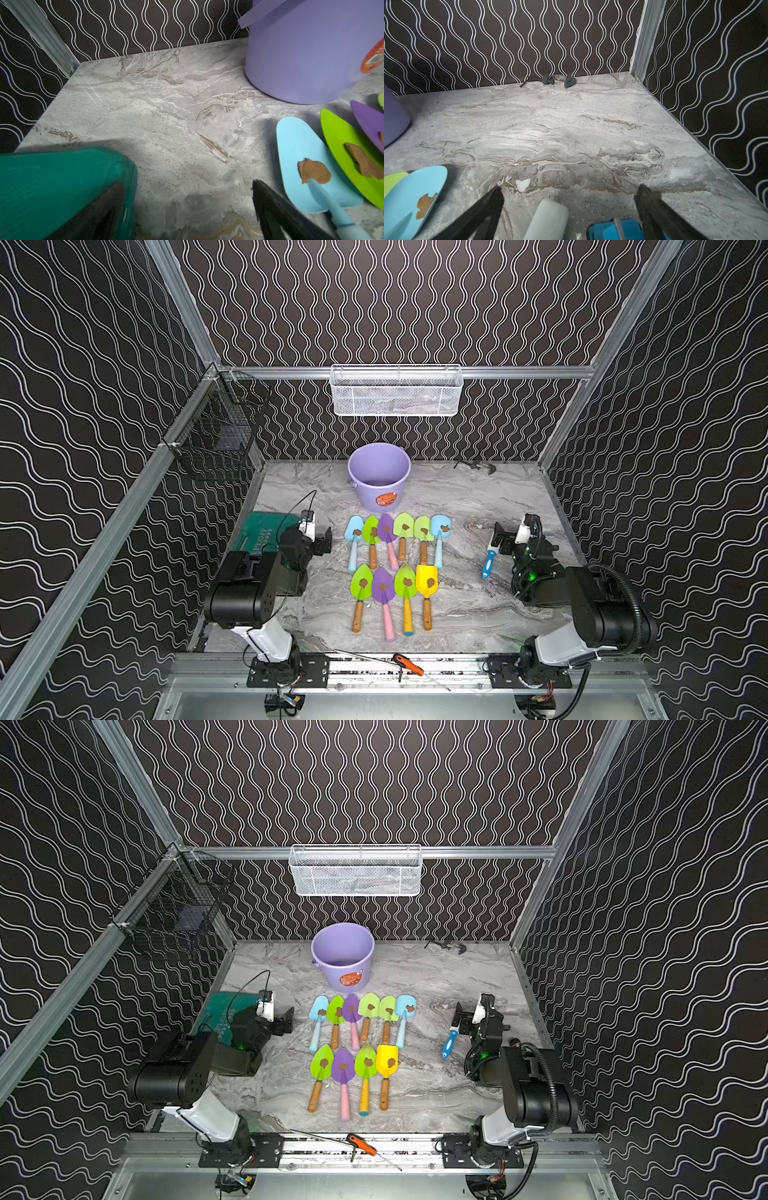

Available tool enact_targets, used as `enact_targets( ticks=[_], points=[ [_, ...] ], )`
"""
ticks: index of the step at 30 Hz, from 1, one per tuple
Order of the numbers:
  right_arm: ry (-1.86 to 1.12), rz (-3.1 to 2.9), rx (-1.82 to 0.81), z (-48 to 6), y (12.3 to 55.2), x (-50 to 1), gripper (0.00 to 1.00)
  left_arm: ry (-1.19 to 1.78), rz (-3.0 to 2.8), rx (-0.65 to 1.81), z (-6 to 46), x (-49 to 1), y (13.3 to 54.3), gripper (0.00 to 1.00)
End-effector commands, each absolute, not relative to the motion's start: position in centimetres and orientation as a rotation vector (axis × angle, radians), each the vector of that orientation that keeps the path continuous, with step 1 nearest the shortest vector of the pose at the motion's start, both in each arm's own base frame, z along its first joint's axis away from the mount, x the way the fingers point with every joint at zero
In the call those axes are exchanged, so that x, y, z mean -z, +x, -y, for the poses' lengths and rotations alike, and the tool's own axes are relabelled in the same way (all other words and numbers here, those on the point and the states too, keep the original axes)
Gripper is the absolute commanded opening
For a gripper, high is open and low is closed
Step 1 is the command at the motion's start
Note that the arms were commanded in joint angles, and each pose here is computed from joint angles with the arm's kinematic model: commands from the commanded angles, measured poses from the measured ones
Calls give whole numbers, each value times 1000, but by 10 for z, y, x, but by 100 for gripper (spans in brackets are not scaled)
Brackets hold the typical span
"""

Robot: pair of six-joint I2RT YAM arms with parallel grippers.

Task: Brush the soil off the hand trowel and place it into the bucket
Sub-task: Pick up the brush from the center of the board.

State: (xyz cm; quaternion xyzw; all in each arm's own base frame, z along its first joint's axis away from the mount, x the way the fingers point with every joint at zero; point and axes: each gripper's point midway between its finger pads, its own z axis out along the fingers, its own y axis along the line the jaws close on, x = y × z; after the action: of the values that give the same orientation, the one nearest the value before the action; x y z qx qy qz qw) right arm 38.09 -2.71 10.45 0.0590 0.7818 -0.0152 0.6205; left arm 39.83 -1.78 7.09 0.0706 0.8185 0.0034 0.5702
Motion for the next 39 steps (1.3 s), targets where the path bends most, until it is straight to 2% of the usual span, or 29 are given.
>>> enact_targets(
  ticks=[1, 31, 35, 39],
  points=[
    [141, -1749, 29, 27, 382, -116, 100, 169, -1901, -80, 21, -75, 398, 99],
    [144, -1753, 28, 28, 383, -115, 100, 68, -1909, -176, 5, -77, 400, 99],
    [140, -1760, 41, 28, 388, -125, 100, -6, -1929, -331, -4, -107, 398, 99],
    [196, -1850, 120, 32, 400, -139, 100, -77, -1930, -347, -7, -138, 390, 99]
  ],
)
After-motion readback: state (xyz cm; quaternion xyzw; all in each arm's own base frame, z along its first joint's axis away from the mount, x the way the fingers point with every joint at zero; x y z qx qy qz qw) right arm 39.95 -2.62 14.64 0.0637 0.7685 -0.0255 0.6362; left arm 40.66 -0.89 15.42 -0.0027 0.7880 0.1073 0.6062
